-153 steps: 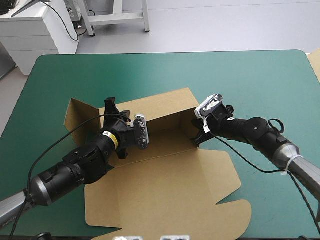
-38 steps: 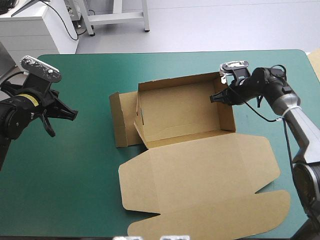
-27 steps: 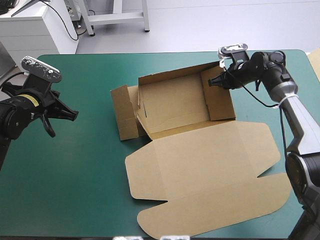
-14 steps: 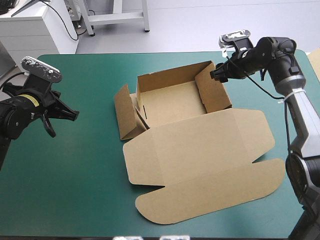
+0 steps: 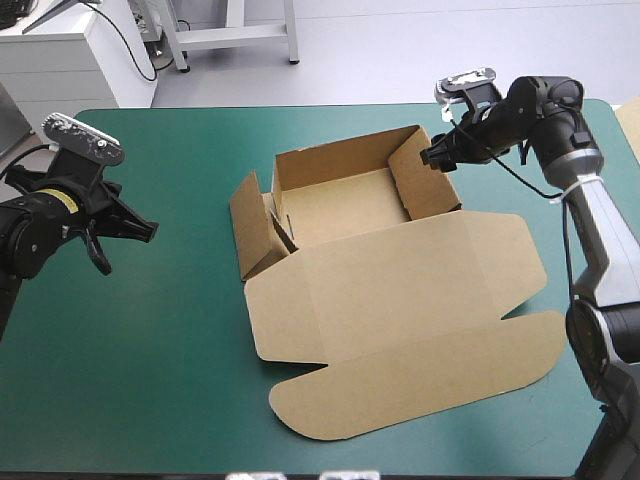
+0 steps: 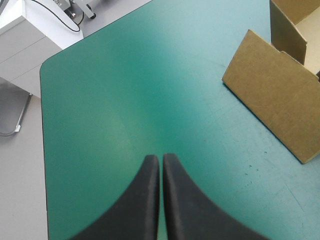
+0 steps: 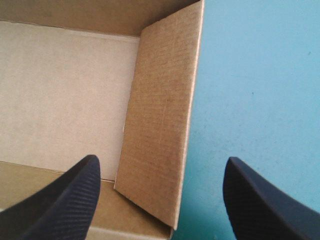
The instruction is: Fold the box
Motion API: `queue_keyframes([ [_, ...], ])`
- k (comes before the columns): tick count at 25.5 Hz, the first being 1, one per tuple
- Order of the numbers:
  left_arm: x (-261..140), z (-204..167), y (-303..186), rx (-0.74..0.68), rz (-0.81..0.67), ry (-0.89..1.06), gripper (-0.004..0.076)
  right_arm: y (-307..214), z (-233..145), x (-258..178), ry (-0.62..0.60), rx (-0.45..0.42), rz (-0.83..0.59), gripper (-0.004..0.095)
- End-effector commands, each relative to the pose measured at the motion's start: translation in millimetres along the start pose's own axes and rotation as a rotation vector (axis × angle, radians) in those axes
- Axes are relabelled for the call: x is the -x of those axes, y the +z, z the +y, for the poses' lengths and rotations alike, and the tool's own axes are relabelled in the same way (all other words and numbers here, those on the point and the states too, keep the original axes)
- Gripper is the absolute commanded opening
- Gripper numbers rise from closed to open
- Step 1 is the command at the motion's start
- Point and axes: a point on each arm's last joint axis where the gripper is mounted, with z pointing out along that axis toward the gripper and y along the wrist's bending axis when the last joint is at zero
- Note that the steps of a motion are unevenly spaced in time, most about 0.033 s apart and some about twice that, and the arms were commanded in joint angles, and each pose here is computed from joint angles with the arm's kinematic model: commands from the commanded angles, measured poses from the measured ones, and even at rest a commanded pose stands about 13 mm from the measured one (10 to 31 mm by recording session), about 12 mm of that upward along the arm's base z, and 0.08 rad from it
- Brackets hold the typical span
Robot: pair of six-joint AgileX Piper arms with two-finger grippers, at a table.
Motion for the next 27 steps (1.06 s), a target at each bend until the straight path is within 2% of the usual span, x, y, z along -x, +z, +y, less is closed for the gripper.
queue_keyframes([
  [1,8.4,4.8,-13.0,0.030,-0.091,-0.013,0.0007,-0.3,-4.7,9.4,-0.016,-0.023,-0.066,0.0647],
  [7,6.5,4.3,-12.8,0.024,-0.070,-0.013,0.0007,55.9,-15.7,4.2,0.004,-0.027,0.010,0.0646],
  [12,6.5,4.3,-12.8,0.024,-0.070,-0.013,0.0007,82.3,-19.3,0.1,0.017,-0.017,0.039,0.0640],
  [14,6.5,4.3,-12.8,0.024,-0.070,-0.013,0.0007,85.7,-19.7,0.2,0.020,-0.013,0.040,0.0585],
  [16,6.5,4.3,-12.8,0.024,-0.070,-0.013,0.0007,86.3,-20.1,2.1,0.019,-0.014,0.034,0.0487],
  [17,6.5,4.3,-12.8,0.024,-0.070,-0.013,0.0007,84.4,-20.2,5.0,0.019,-0.017,0.015,0.0391],
  [19,6.5,4.3,-12.8,0.024,-0.070,-0.013,0.0007,77.8,-19.8,11.9,0.018,-0.017,-0.021,0.0272],
  [21,6.5,4.3,-12.8,0.024,-0.070,-0.013,0.0007,72.1,-19.9,17.6,0.013,-0.023,-0.052,0.0224],
  [25,6.5,4.3,-12.8,0.024,-0.070,-0.013,0.0007,68.6,-19.8,20.8,0.004,-0.026,-0.068,0.0193],
  [27,6.1,4.1,-12.8,0.023,-0.065,-0.013,0.0007,69.8,-19.7,18.8,-0.002,-0.023,-0.046,0.0133],
])
